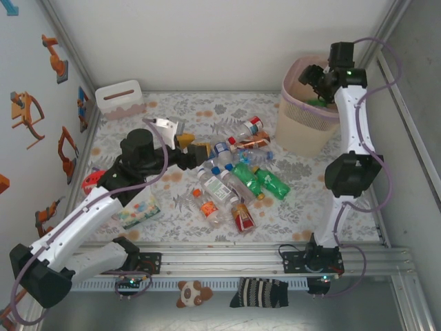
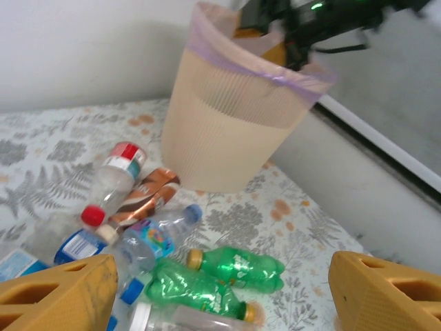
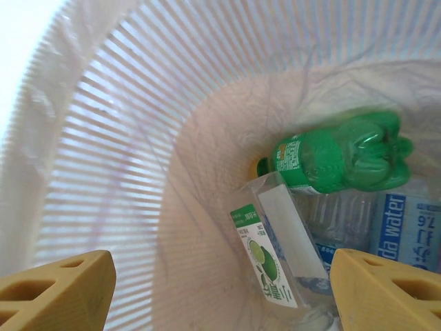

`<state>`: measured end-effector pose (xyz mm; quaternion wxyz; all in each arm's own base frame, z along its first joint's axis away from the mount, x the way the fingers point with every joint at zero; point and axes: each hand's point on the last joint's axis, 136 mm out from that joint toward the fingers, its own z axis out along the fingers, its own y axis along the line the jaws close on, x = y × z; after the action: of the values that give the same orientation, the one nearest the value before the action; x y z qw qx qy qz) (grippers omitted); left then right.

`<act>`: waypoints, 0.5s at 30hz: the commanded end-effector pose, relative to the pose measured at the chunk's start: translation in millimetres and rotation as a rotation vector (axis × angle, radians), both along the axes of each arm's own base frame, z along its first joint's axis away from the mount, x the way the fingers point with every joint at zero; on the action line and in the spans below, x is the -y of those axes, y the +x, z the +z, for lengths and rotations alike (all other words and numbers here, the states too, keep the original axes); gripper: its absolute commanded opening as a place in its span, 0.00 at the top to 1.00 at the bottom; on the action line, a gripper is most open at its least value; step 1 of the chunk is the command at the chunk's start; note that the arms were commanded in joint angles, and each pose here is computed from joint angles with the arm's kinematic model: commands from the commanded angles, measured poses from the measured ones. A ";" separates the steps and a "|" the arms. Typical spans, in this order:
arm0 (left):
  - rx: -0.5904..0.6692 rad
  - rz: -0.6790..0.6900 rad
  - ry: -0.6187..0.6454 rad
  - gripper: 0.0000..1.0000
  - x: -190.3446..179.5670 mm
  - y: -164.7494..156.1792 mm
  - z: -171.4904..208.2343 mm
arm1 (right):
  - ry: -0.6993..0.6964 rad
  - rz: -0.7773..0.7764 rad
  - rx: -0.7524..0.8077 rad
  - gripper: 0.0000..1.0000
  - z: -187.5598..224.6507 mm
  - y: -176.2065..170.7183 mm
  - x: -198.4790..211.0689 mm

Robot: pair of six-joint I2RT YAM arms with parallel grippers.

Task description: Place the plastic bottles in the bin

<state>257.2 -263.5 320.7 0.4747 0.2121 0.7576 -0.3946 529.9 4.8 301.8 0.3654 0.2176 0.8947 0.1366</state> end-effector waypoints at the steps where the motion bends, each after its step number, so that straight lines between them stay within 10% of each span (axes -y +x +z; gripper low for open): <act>1: -0.097 0.118 0.037 0.21 -10.8 17.3 -10.7 | -0.066 -0.012 0.070 0.20 43.7 -23.9 11.0; 15: -0.586 0.596 0.156 0.23 -63.7 83.3 -109.5 | -0.133 -0.030 0.179 0.21 91.0 -85.4 18.0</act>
<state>333.3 -218.2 221.6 0.3401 -0.0265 0.9030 -0.2612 452.4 -5.8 384.7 0.4431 0.1932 0.8690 0.1054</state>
